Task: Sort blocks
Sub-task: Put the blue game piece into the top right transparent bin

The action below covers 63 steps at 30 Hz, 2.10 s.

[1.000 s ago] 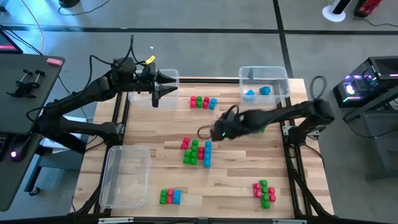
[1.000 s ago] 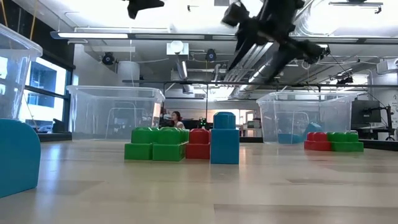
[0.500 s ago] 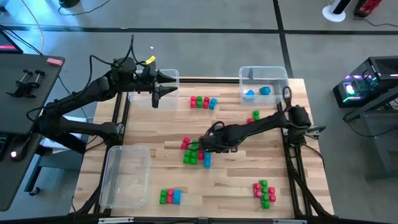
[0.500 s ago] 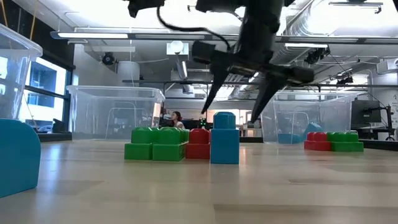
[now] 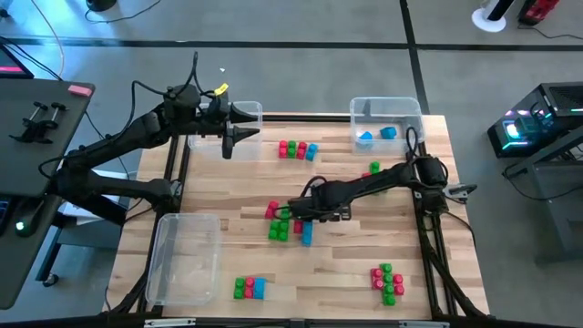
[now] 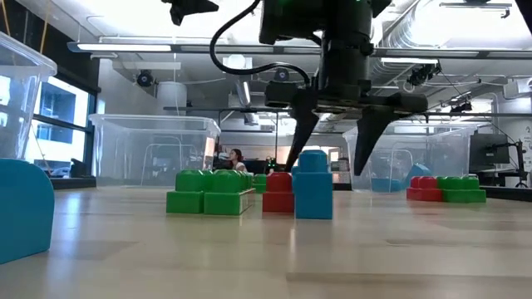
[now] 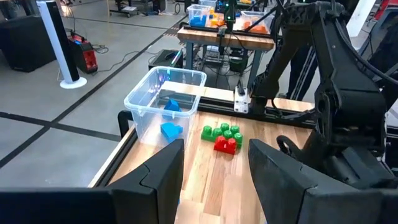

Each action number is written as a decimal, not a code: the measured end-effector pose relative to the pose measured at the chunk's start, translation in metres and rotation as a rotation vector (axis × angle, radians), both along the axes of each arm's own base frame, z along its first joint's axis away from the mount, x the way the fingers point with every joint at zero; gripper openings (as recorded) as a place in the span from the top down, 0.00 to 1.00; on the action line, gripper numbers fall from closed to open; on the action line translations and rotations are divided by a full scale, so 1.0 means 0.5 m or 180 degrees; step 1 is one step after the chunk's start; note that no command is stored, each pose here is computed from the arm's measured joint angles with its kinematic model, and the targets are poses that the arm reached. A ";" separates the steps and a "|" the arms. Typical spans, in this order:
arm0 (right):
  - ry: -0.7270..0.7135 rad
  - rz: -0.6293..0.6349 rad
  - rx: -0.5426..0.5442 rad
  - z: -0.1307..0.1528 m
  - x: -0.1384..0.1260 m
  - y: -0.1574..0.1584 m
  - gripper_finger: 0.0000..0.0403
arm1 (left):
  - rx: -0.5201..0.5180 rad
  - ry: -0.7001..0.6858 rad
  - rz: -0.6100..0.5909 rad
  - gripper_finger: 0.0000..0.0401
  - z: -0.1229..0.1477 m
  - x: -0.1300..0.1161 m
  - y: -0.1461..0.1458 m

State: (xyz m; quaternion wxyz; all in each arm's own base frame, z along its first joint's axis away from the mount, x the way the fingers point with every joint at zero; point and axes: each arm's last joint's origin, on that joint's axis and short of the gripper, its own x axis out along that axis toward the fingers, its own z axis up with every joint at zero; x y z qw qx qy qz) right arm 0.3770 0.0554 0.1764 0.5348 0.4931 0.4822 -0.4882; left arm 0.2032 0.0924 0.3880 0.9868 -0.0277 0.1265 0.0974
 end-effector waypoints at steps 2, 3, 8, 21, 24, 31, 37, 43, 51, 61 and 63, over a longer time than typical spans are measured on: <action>0.0032 0.0060 0.0005 0.003 -0.003 0.000 0.44 | -0.0001 0.0001 0.0000 0.58 0.000 0.000 0.000; 0.0035 0.0084 0.0009 0.004 -0.004 0.000 0.44 | 0.0000 0.0000 0.0000 0.58 0.000 0.000 0.000; 0.0089 0.0171 -0.0004 0.014 -0.014 -0.001 0.44 | 0.0000 0.0000 -0.0001 0.58 0.000 0.000 0.000; 0.0340 0.0449 -0.0063 0.043 -0.044 -0.006 0.44 | 0.0001 0.0000 0.0006 0.58 0.000 0.000 0.000; 0.0369 0.0451 -0.0056 0.043 -0.046 -0.006 0.44 | 0.0001 0.0001 0.0007 0.58 0.000 0.000 0.000; 0.0428 0.0554 -0.0011 0.045 -0.049 -0.008 0.44 | 0.0001 0.0002 0.0012 0.58 0.000 0.000 0.000; 0.0408 0.0624 0.0010 0.045 -0.047 -0.017 0.44 | -0.0003 0.0004 0.0014 0.58 0.000 0.000 0.000; 0.0428 0.0685 0.0012 0.045 -0.047 -0.025 0.44 | -0.0032 -0.0001 0.0023 0.58 0.000 0.000 0.000; 0.0494 0.0910 0.0088 0.027 -0.040 -0.028 0.44 | -0.0082 -0.0009 0.0036 0.58 0.000 0.000 0.000; 0.0074 0.0956 -0.0061 0.023 -0.011 -0.039 0.44 | -0.0081 -0.0010 0.0036 0.58 0.000 0.000 0.000; 0.0137 0.0959 -0.0066 0.028 -0.012 -0.043 0.44 | -0.0081 -0.0011 0.0037 0.58 0.000 0.000 0.000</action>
